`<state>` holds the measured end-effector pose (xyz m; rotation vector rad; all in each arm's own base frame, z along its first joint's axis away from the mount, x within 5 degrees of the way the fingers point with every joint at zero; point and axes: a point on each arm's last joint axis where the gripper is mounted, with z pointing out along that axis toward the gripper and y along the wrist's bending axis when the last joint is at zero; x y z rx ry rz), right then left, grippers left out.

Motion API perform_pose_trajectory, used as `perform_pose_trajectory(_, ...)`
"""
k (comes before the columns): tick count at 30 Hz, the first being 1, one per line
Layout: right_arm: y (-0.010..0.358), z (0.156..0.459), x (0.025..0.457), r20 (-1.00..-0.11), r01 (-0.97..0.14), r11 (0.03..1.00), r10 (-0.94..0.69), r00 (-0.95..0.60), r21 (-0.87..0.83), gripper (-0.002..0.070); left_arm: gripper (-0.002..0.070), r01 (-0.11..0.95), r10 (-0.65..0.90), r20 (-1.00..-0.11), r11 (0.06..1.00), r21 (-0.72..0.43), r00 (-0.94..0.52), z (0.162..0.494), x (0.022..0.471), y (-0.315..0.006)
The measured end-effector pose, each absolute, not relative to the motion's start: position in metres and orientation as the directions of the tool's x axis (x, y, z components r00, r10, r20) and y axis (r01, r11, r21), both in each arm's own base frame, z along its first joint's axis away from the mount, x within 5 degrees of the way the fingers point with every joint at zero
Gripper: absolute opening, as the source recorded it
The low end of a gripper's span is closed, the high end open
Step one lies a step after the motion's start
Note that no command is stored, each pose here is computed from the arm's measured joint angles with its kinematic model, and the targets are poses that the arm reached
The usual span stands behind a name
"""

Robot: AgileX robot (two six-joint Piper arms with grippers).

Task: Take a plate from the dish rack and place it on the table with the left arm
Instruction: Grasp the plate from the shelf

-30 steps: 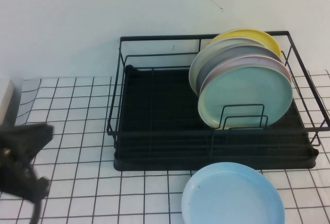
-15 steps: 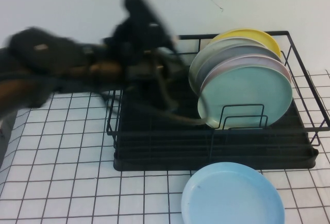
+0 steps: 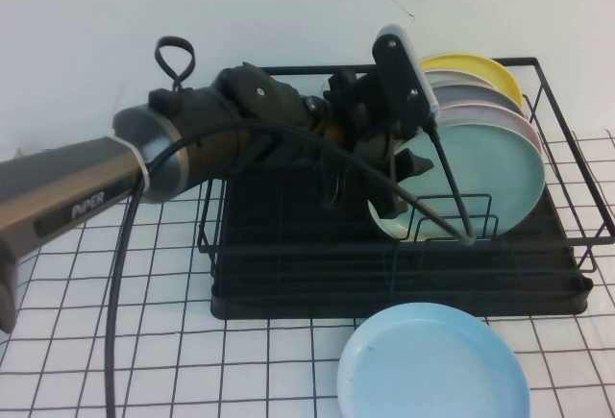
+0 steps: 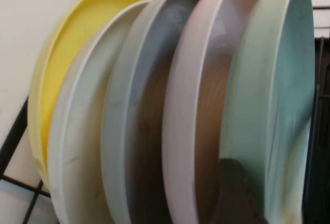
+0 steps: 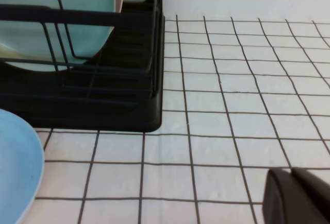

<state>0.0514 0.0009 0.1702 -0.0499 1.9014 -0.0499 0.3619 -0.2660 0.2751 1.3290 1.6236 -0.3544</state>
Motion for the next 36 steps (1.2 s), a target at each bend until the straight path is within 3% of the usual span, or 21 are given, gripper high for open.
perform_pose_trajectory(7,0.001,0.17,0.051,-0.944,-0.01,0.998,-0.06,-0.325,-0.06,-0.0003,0.0223,0.835,0.617,-0.778,0.362,0.414,0.119,0.273,0.368,-0.266)
perform_pose_trajectory(17,0.001,0.17,0.051,-0.944,-0.01,0.998,-0.06,-0.325,-0.06,-0.0003,0.0059,0.829,0.62,-0.775,0.366,0.423,0.122,0.272,0.37,-0.266)
perform_pose_trajectory(28,0.001,0.17,0.051,-0.944,-0.01,0.998,-0.06,-0.325,-0.06,-0.0003,0.0048,0.826,0.61,-0.784,0.378,0.418,0.118,0.274,0.369,-0.266)
perform_pose_trajectory(36,0.001,0.17,0.051,-0.944,-0.01,0.998,-0.06,-0.325,-0.06,-0.0003,0.0037,0.799,0.56,-0.812,0.406,0.443,0.165,0.314,0.356,-0.259)
